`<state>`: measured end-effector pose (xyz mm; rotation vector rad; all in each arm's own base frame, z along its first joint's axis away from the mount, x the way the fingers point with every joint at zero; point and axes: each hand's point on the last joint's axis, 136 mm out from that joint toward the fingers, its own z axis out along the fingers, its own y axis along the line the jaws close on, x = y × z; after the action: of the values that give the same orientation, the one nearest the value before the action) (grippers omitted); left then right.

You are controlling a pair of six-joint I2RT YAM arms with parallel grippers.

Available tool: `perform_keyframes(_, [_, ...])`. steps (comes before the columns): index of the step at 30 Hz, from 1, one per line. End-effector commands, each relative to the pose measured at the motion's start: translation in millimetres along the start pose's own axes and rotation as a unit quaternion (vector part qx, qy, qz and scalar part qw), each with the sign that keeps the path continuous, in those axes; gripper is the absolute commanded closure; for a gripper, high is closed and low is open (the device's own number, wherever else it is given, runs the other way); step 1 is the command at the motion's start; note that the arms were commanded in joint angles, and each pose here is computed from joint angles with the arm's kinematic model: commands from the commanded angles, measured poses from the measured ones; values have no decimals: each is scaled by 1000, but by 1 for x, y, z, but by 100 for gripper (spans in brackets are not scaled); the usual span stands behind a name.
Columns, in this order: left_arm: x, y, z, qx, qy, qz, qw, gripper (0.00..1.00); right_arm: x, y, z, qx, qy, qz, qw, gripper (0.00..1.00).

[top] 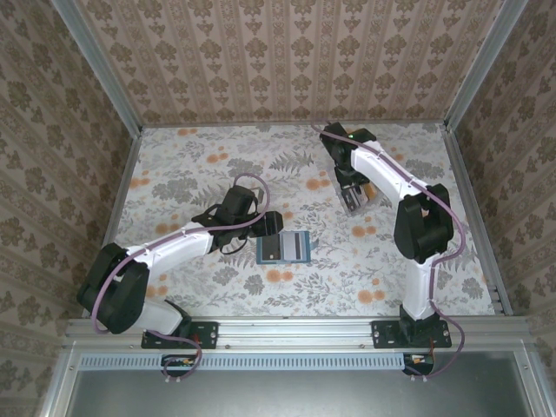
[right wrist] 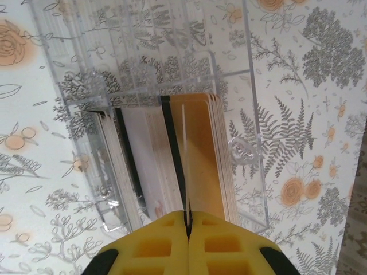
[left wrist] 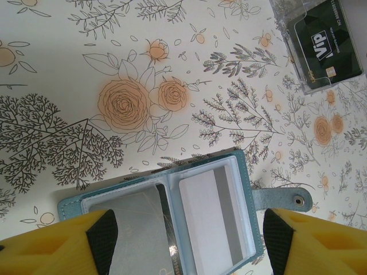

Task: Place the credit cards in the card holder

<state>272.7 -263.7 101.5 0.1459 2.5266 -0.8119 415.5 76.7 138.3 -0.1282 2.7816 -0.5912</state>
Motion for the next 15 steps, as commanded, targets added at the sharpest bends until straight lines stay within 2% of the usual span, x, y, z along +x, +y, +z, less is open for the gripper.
perform_keyframes(1, [0,4,-1,-7,4,-5,1000,30,2,-4,-29,-35,-8,26,999,93])
perform_keyframes(15, [-2,24,-9,-48,-6,-27,998,29,13,-4,-73,-115,-32,95,988,98])
